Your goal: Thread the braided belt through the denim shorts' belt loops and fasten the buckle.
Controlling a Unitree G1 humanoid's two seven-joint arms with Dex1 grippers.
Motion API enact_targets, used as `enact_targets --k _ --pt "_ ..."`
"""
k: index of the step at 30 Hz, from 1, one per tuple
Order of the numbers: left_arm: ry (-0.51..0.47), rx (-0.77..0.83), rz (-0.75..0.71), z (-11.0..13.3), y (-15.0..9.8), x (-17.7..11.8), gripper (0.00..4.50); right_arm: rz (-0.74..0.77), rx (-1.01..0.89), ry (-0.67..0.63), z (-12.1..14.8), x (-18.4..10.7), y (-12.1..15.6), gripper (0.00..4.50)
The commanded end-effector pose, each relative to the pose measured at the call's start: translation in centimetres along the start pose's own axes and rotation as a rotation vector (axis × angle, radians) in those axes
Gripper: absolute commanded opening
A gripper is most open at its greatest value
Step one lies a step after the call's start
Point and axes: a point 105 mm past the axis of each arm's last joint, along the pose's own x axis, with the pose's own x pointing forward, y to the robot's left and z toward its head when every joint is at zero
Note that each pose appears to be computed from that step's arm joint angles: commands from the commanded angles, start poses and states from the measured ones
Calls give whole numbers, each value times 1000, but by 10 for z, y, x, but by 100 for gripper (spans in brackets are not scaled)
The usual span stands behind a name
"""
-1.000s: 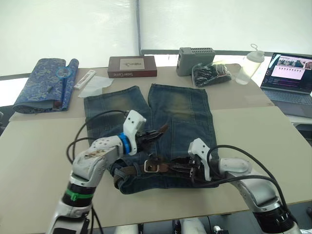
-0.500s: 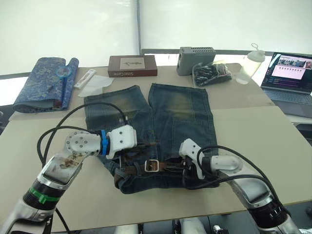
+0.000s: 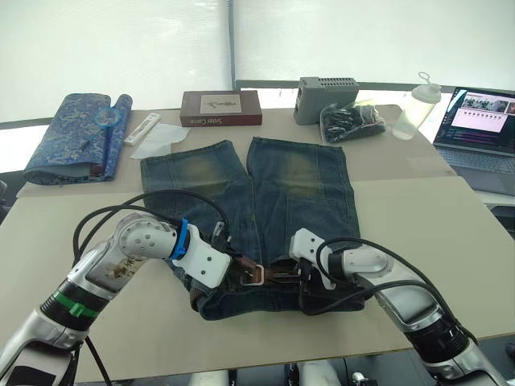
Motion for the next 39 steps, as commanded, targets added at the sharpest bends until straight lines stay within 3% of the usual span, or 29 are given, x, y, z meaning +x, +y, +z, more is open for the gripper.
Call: enact_targets --k 1,12,21,30,36,39 --pt "-10 126 -44 5 4 2 0 7 -48 28 3 -2 1 184" --pt "11 329 -125 10 9 24 0 24 -154 69 3 4 4 184" --pt "71 401 -200 -1 -8 21 0 15 -96 39 4 10 5 184" --pt "-48 178 -74 17 -14 42 0 -27 50 -84 14 8 4 184" --pt "-98 106 9 22 1 52 0 -42 85 -111 14 6 5 184" --pt "-144 -14 60 28 7 53 0 -57 110 -137 17 4 4 184"
